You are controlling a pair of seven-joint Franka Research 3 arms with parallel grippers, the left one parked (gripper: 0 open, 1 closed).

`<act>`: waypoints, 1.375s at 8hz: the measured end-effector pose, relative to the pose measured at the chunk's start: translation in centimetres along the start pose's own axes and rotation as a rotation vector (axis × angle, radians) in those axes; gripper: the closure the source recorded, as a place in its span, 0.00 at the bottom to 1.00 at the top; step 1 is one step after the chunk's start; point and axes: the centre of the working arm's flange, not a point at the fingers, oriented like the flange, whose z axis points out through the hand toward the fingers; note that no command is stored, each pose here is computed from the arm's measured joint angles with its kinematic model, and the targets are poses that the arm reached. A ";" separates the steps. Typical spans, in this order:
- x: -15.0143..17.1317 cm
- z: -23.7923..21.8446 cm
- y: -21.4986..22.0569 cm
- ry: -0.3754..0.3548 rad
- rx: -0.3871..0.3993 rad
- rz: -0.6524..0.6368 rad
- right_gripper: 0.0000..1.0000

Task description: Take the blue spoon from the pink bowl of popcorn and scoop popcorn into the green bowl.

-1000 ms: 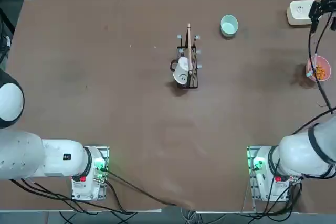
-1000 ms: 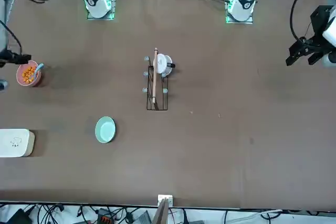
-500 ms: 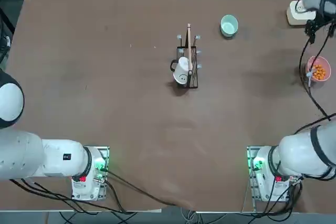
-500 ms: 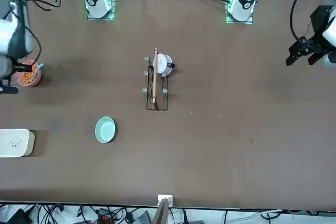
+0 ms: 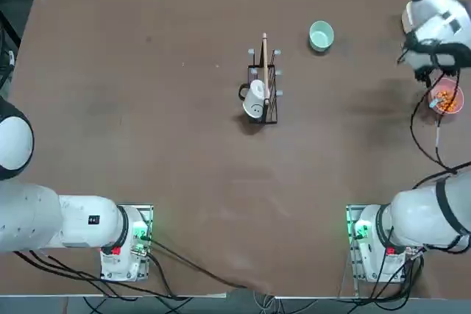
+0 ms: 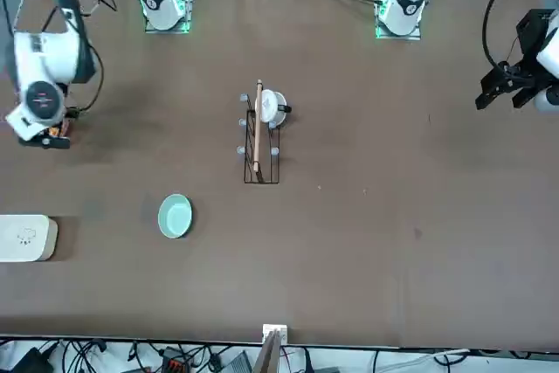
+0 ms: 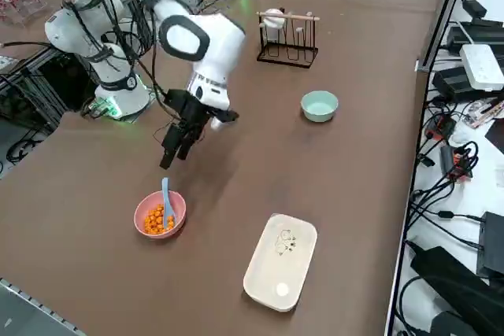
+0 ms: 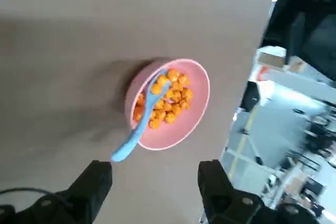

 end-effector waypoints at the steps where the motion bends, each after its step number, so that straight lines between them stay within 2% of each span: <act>1: -0.2 1.1 -1.5 0.008 -0.048 0.016 0.00; 3: -0.2 2.7 -3.9 0.028 -0.119 0.033 0.00; 7: 0.3 4.5 -8.1 0.061 -0.204 0.086 0.03; 11: -0.9 7.1 -9.6 0.038 -0.312 0.140 0.06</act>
